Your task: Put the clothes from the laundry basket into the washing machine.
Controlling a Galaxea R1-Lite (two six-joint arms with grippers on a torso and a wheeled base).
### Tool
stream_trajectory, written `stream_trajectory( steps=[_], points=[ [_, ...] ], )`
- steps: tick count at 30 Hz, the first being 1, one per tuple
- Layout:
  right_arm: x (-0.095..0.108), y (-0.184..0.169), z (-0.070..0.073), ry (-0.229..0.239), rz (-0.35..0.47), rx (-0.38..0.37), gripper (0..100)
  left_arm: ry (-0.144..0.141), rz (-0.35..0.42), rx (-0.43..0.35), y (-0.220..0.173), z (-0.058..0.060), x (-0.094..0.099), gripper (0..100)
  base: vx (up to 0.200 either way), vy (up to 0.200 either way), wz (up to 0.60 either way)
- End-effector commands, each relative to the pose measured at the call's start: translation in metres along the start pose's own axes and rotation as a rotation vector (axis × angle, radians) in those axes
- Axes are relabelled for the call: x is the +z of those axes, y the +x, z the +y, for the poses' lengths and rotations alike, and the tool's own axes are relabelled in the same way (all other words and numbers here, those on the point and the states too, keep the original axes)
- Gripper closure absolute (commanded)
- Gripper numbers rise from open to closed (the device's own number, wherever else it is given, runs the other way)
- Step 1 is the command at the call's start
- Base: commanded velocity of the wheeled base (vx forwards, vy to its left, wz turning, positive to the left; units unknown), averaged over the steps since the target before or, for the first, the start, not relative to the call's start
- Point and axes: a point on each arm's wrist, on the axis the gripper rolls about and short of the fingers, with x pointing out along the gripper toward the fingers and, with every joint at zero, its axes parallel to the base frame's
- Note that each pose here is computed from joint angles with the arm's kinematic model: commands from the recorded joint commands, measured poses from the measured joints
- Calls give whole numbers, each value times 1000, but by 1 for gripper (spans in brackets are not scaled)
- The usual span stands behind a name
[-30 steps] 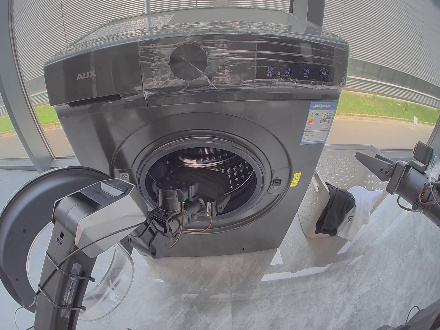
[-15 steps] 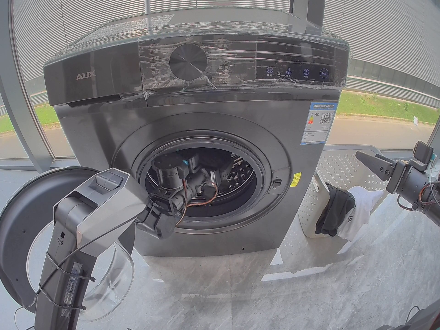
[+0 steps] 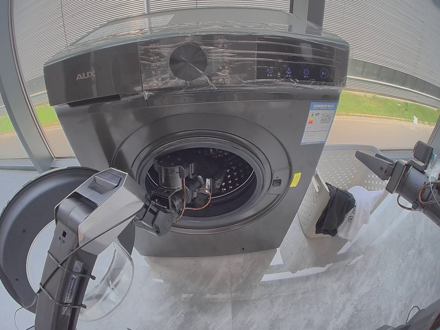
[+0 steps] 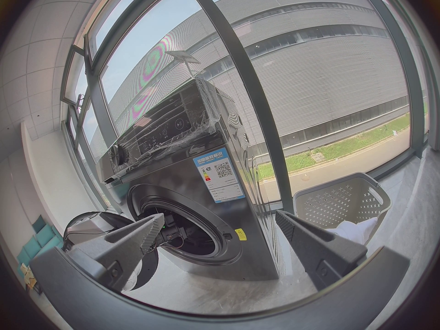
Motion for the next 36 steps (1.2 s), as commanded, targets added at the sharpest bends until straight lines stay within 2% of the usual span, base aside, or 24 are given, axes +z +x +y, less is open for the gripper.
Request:
stream_trajectory(
  steps=[1,7,12,13,15,24,26,28,30,32,33,34,35,36],
  points=[
    [0,0,0,0,0,1,0,1,19,38,1,0,-5,0,0,0,0],
    [0,0,0,0,0,1,0,-2,-9,39,4,1,3,0,0,0,0],
    [0,0,0,0,-1,2,0,-5,-9,37,4,1,2,0,0,0,0],
    [0,0,0,0,-1,2,0,-20,-17,39,4,0,3,0,0,0,0],
    [0,0,0,0,-1,2,0,-29,-25,38,5,-2,5,0,0,0,0],
    [0,0,0,0,-1,3,0,-31,-28,40,5,-1,6,0,0,0,0],
    [0,-1,1,-1,-2,4,0,-64,-78,58,12,2,17,0,0,0,0],
    [0,-1,1,-1,-2,4,0,-117,-146,64,18,2,29,0,0,0,0],
    [0,0,0,0,2,7,0,-127,-171,49,18,-3,32,0,0,0,0],
    [0,0,0,0,3,9,0,-97,-134,-2,10,-22,21,0,0,0,0],
    [0,0,0,0,4,8,0,-75,-103,-14,6,-25,15,0,0,0,0],
    [0,0,0,0,4,8,0,-68,-93,-14,5,-26,13,0,0,0,0],
    [0,0,0,0,3,9,0,-14,-38,-13,1,-27,-1,0,0,0,0],
    [0,1,0,0,1,9,0,14,-20,-10,0,-25,-5,0,0,0,0]
  ],
)
